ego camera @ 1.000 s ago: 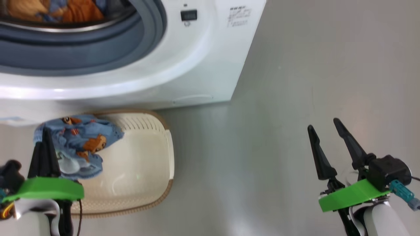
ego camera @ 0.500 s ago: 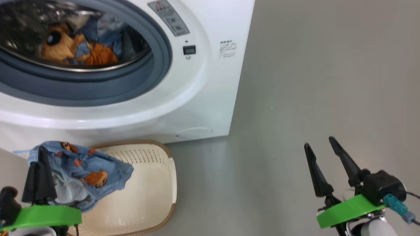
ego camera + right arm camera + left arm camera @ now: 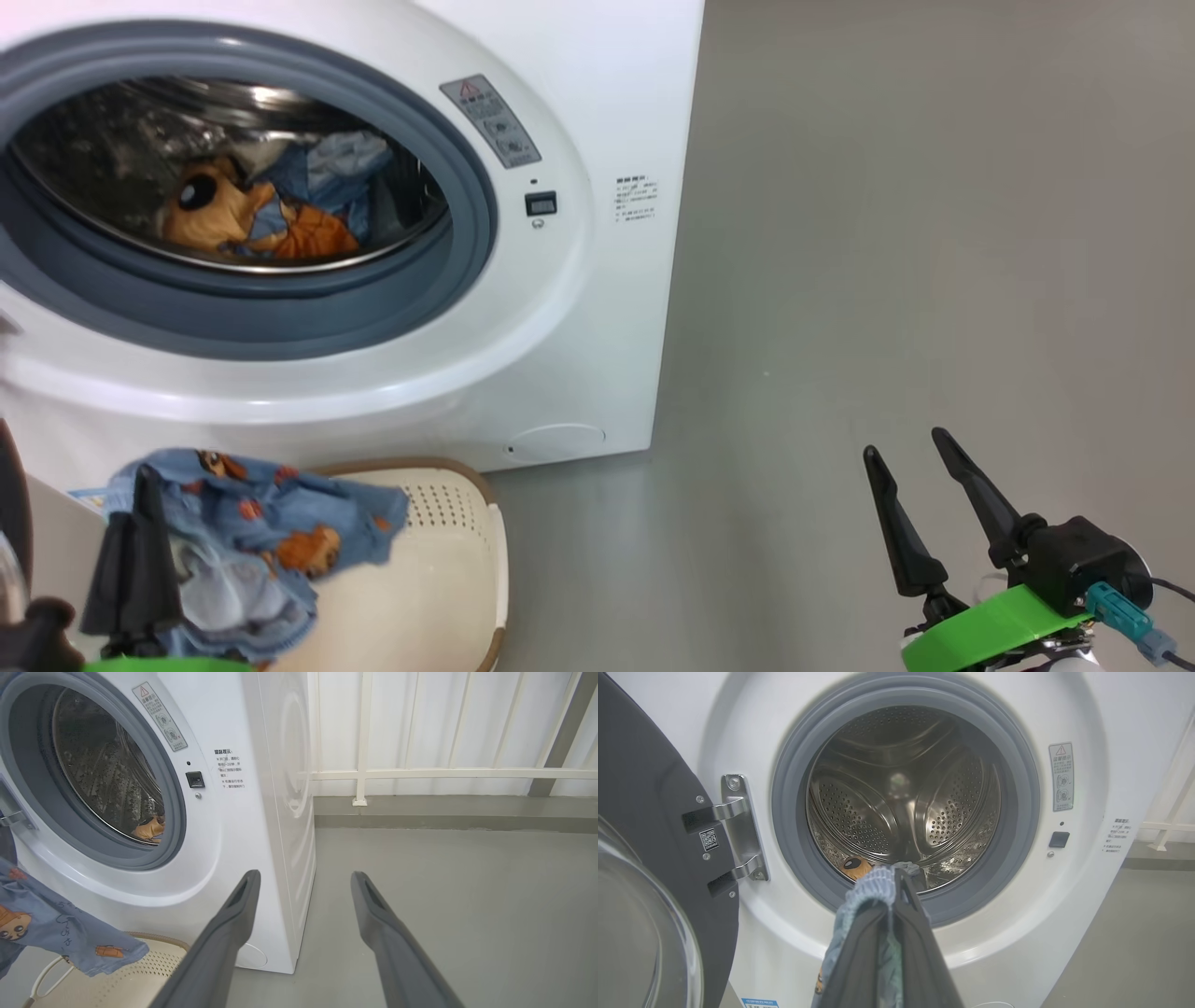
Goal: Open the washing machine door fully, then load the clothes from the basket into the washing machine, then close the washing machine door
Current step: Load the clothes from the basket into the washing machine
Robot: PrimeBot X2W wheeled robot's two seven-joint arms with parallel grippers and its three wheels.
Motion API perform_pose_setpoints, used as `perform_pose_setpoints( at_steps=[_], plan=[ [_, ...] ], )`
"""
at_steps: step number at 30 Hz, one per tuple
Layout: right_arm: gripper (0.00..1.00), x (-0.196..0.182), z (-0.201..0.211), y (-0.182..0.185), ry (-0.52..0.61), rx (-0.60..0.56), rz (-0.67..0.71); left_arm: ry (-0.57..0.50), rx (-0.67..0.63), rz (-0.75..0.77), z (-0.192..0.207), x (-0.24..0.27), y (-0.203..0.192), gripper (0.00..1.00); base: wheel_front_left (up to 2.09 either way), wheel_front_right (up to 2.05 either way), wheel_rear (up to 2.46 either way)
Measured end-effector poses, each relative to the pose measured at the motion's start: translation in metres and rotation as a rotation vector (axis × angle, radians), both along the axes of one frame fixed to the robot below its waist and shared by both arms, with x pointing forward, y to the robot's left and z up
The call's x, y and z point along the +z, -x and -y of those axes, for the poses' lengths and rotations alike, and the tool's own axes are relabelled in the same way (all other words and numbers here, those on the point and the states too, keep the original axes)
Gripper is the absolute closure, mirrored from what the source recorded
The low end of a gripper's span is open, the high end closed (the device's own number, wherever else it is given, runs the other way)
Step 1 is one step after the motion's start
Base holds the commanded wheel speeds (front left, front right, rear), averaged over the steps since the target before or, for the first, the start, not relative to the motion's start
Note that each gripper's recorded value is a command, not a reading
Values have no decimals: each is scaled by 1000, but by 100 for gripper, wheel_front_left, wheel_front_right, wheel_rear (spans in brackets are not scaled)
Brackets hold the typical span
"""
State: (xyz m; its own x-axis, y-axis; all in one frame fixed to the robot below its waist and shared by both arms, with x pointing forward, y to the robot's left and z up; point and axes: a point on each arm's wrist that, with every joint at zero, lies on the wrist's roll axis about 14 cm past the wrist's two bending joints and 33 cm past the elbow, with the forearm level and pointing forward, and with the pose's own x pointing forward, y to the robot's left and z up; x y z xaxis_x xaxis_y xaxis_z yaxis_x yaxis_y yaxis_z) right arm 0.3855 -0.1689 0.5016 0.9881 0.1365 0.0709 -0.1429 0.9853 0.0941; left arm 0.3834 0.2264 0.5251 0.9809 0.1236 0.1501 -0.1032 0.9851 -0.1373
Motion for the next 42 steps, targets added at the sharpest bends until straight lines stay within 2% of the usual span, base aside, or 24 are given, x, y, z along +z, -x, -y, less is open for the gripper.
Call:
perform_pose_setpoints(
  at_steps=[9, 17, 33, 42],
  plan=[
    [0, 10, 0, 11, -2, -1, 27, -6, 16, 2, -1, 4, 25, 100, 0, 0, 0],
    [0, 11, 0, 11, -2, -2, 31, 1, 22, 5, -1, 5, 27, 100, 0, 0, 0],
    [0, -2, 4, 6, -7, -18, -6, 14, 20, -46, 0, -13, 18, 100, 0, 0, 0],
    [0, -16, 7, 1, -7, -26, -48, 32, 4, -50, 5, -18, -8, 100, 0, 0, 0]
  ],
)
